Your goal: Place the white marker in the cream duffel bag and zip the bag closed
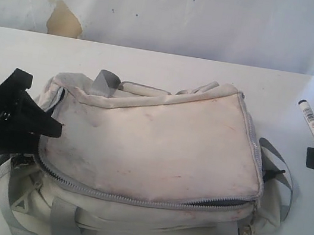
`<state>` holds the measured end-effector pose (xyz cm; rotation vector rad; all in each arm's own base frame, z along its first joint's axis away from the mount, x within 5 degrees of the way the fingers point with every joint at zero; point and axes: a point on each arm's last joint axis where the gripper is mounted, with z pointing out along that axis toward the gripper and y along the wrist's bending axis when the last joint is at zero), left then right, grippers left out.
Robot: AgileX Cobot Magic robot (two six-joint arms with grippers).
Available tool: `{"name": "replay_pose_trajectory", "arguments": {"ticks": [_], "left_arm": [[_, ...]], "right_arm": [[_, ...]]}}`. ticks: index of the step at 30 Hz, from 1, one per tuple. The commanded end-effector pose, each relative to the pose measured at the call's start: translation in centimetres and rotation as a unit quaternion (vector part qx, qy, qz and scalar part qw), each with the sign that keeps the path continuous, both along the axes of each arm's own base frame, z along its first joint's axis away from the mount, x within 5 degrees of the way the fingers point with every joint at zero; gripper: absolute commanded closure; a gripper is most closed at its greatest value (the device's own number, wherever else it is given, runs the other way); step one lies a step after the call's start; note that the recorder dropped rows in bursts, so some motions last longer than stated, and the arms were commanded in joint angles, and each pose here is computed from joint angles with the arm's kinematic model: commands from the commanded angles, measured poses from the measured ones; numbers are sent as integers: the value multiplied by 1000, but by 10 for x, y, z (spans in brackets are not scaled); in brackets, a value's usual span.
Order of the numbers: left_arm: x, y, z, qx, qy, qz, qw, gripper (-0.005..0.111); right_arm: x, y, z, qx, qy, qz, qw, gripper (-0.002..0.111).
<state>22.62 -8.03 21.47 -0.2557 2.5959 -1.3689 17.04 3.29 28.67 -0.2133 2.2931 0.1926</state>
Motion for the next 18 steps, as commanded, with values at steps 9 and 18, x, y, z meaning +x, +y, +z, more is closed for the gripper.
{"name": "replay_pose_trajectory", "arguments": {"ticks": [9, 18], "left_arm": [[3, 1, -2, 10, -6, 21, 1000, 61], [7, -6, -15, 11, 19, 17, 1000, 61]], "right_arm": [[0, 0, 1, 4, -9, -2, 1000, 108], [0, 0, 1, 6, -9, -2, 1000, 108]]}}
